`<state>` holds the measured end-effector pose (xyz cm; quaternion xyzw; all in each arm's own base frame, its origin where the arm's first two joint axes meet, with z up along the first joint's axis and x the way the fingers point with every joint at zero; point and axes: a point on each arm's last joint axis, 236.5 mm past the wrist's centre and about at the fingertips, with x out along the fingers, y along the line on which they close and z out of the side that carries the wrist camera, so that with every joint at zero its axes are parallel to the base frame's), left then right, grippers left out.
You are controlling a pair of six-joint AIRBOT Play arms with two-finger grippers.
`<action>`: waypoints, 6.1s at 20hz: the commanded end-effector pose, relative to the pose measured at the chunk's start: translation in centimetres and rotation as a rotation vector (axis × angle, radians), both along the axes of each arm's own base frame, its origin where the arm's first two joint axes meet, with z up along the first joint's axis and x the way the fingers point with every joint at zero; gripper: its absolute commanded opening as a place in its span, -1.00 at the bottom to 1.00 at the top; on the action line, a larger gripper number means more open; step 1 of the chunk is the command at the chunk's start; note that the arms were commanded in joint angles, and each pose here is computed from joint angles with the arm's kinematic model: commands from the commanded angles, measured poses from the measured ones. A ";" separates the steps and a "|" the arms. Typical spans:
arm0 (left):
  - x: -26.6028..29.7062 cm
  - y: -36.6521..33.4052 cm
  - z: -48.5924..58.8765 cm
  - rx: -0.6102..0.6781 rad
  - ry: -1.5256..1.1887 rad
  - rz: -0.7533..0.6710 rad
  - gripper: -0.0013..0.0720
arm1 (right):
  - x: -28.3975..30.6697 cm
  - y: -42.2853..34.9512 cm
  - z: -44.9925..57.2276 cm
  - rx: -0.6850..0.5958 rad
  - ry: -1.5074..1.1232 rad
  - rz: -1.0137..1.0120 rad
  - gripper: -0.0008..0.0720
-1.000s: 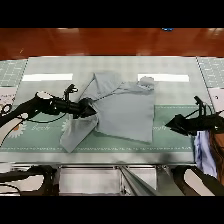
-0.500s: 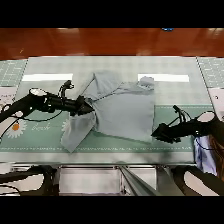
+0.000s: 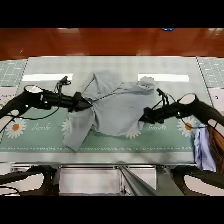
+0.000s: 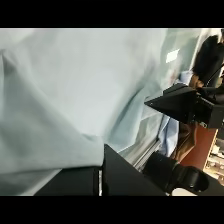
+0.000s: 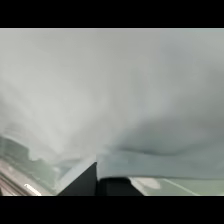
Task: Fold the shirts.
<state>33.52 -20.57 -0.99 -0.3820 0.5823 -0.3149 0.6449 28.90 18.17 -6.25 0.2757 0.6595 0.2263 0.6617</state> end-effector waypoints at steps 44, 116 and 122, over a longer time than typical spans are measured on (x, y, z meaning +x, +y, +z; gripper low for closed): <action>18.7 20.7 9.3 0.605 -0.528 0.711 -0.92 | 22.2 -13.1 12.2 -0.432 -0.536 -0.265 -0.92; 2.0 20.9 4.0 0.183 -0.081 0.421 -0.92 | 6.5 -8.3 9.6 -0.108 -0.288 -0.117 -0.92; 5.3 21.5 30.2 0.207 -0.744 0.593 -0.92 | 10.3 -11.6 36.0 -0.280 -0.936 -0.198 -0.92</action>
